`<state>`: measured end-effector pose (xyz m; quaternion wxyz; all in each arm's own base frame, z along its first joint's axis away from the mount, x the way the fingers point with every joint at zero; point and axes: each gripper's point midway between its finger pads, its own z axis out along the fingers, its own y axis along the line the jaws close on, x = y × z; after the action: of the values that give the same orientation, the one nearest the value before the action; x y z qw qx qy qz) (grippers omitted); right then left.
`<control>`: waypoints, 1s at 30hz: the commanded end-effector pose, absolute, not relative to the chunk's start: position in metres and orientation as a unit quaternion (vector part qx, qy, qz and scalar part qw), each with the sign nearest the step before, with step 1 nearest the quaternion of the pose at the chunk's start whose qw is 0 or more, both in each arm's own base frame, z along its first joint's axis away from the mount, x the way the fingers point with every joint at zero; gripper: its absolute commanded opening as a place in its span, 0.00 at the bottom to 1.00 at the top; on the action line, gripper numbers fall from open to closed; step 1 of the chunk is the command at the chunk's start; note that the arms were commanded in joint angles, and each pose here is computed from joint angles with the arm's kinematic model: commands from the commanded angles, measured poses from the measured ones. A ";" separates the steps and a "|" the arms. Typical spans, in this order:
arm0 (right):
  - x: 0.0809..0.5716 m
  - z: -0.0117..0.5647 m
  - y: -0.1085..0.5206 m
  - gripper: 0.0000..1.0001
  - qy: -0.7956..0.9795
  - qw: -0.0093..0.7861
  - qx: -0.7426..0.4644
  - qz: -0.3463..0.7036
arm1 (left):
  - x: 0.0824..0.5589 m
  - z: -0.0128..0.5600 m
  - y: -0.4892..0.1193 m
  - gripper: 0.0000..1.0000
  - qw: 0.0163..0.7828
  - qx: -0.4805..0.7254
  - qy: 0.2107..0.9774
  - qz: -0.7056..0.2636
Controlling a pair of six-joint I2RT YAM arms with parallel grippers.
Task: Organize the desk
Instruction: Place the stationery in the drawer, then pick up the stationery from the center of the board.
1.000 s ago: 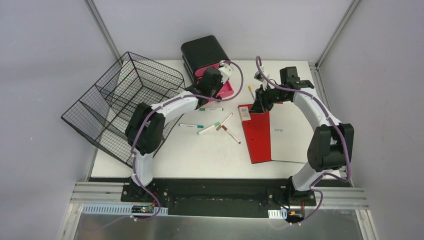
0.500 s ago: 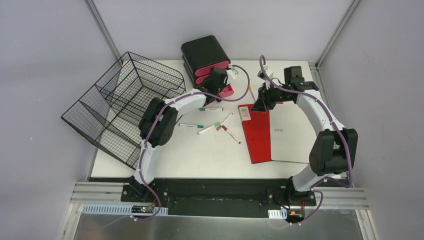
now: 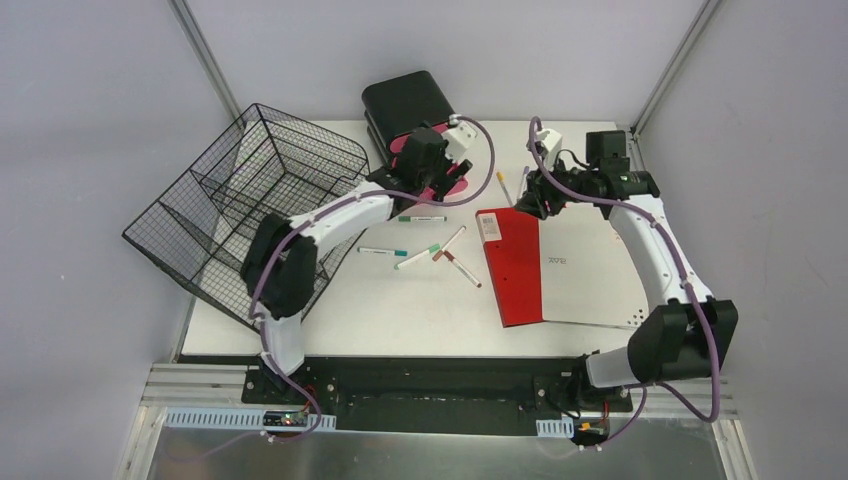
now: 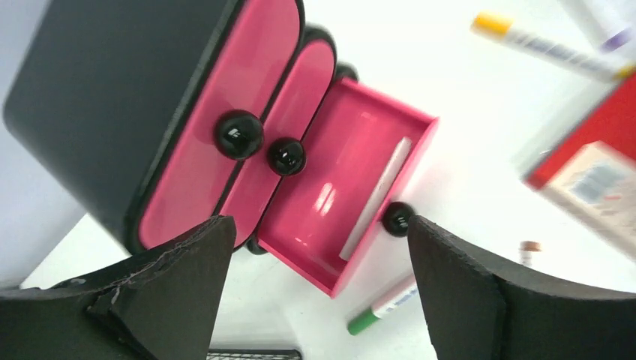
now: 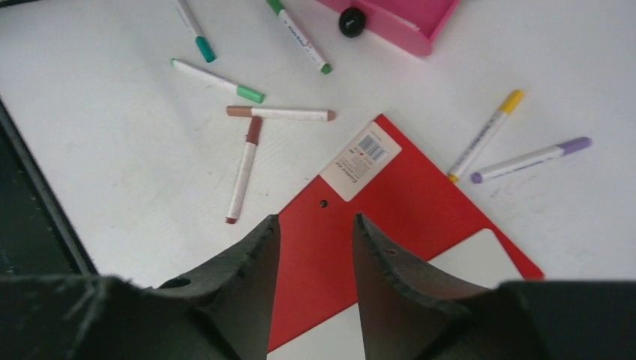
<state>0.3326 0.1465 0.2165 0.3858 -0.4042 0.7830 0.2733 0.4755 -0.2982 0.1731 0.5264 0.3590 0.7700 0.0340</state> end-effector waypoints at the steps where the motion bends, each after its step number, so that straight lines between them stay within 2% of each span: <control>1: 0.344 0.252 0.124 0.43 0.760 0.455 -0.429 0.176 | 0.435 0.262 -0.315 0.90 0.589 0.310 0.739 -0.106; 4: 0.354 0.264 0.108 0.46 0.766 0.486 -0.404 0.119 | 0.412 0.283 -0.314 0.96 0.590 0.295 0.734 -0.165; 8: 0.370 0.264 0.090 0.62 0.778 0.510 -0.360 0.068 | 0.384 0.307 -0.311 0.99 0.583 0.281 0.725 -0.234; 10: 0.375 0.260 0.088 0.83 0.786 0.509 -0.345 0.067 | 0.375 0.319 -0.303 0.99 0.583 0.268 0.722 -0.258; 11: 0.378 0.256 0.088 0.97 0.792 0.505 -0.336 0.071 | 0.371 0.322 -0.300 0.99 0.583 0.268 0.720 -0.264; 12: 0.381 0.253 0.089 0.99 0.796 0.503 -0.328 0.076 | 0.365 0.325 -0.299 0.99 0.576 0.261 0.721 -0.281; 17: 0.399 0.223 0.100 1.00 0.826 0.464 -0.292 0.134 | 0.345 0.330 -0.286 0.99 0.557 0.268 0.727 -0.299; 23: 0.436 0.191 0.106 1.00 0.864 0.422 -0.207 0.179 | 0.336 0.314 -0.263 0.99 0.560 0.274 0.737 -0.261; 28: 0.466 0.166 0.093 0.97 0.894 0.393 -0.164 0.140 | 0.337 0.298 -0.253 0.99 0.562 0.278 0.743 -0.235; 30: 0.485 0.161 0.082 0.93 0.903 0.393 -0.131 0.109 | 0.335 0.291 -0.252 0.99 0.556 0.278 0.747 -0.234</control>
<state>0.4450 0.0976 0.1394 0.3574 -0.1954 0.8997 0.1572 0.3345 -0.2620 0.2889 0.5407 0.2774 0.7533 -0.2516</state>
